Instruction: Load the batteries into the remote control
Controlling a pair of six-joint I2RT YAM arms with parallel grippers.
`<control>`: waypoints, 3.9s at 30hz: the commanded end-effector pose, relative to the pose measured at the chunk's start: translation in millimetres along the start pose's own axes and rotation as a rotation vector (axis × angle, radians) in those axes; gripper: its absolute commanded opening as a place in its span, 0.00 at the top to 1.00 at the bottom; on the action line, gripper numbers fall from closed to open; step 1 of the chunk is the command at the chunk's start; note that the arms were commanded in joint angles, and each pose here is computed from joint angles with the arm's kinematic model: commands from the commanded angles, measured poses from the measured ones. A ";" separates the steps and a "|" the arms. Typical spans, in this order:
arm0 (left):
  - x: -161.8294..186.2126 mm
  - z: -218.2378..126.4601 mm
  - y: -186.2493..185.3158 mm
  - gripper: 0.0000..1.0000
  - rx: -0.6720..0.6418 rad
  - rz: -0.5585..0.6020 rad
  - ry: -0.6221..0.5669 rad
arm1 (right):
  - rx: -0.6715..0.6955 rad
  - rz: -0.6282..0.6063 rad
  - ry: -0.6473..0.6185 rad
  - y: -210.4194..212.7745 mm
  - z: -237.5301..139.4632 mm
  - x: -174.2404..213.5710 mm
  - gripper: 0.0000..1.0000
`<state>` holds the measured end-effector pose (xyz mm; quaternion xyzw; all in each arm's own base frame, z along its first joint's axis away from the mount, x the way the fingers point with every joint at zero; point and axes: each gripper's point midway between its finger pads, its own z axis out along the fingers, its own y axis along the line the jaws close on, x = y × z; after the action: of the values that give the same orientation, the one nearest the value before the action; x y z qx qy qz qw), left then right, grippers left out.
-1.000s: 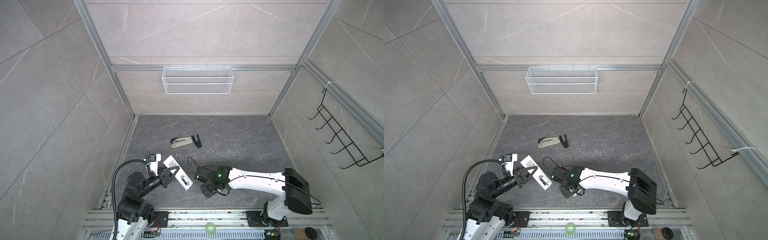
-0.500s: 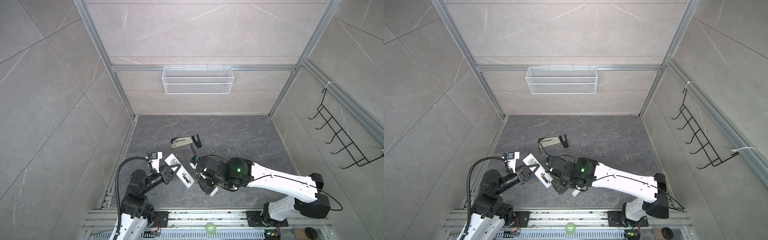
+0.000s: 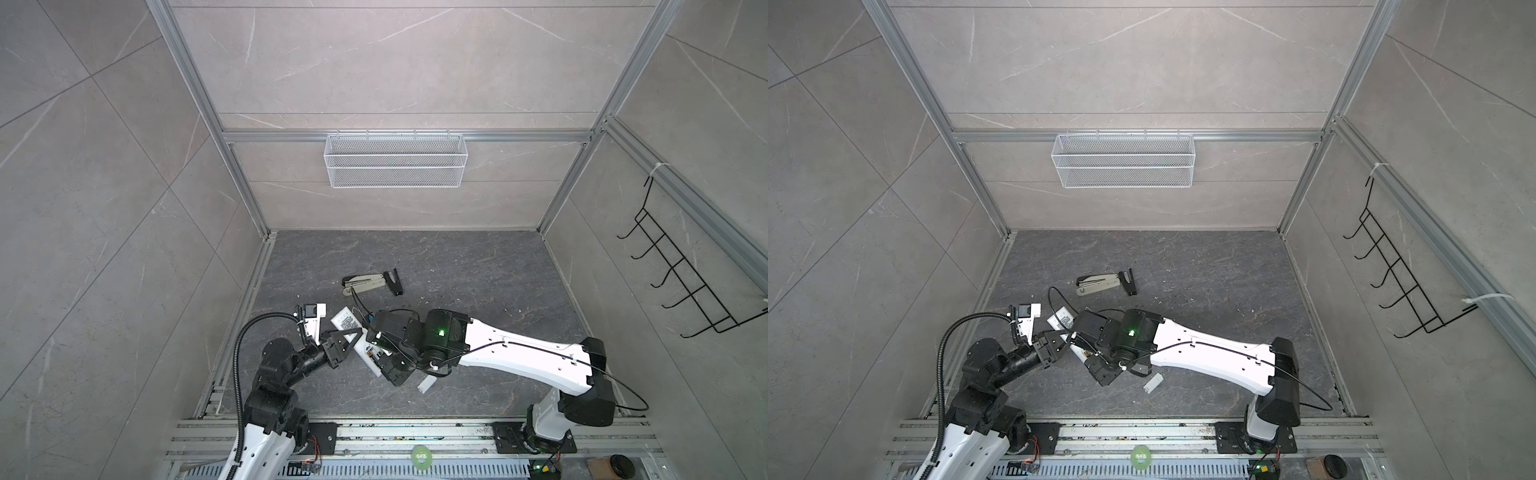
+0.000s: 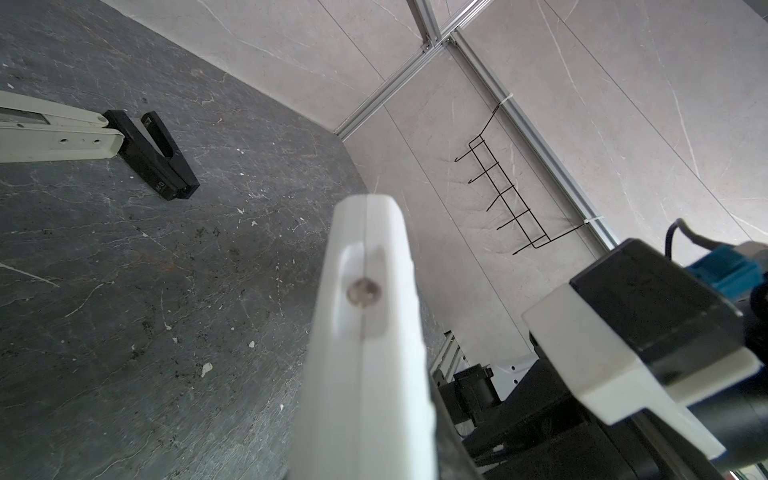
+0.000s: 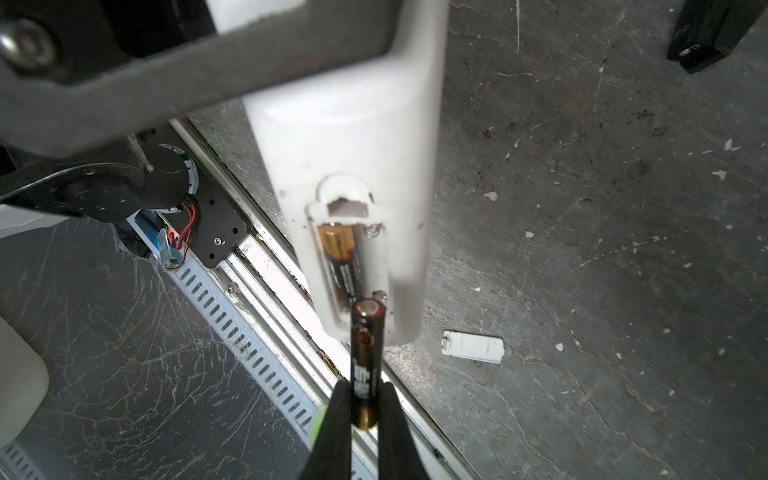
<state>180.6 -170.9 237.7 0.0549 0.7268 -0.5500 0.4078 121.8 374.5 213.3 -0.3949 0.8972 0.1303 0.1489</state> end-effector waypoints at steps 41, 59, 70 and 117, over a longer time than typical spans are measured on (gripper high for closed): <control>-1.5 2.0 -18.6 1.00 0.122 -0.017 0.002 | 0.104 0.042 0.086 -15.2 16.4 -8.2 1.00; -1.1 1.6 -18.6 1.00 0.124 -0.018 0.002 | 0.115 0.042 0.088 -15.9 15.5 -11.4 0.90; -1.8 1.5 -19.5 1.00 0.124 -0.016 0.001 | 0.112 0.041 0.081 -15.2 14.1 -12.3 0.82; 30.5 -7.1 -58.0 1.00 0.262 -0.152 0.315 | -0.259 -0.769 -0.334 48.7 -80.0 8.2 0.33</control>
<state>138.1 -197.0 244.5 0.1028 0.7239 -0.6397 0.2369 69.4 370.1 294.9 -0.6422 0.6659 0.2685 0.2684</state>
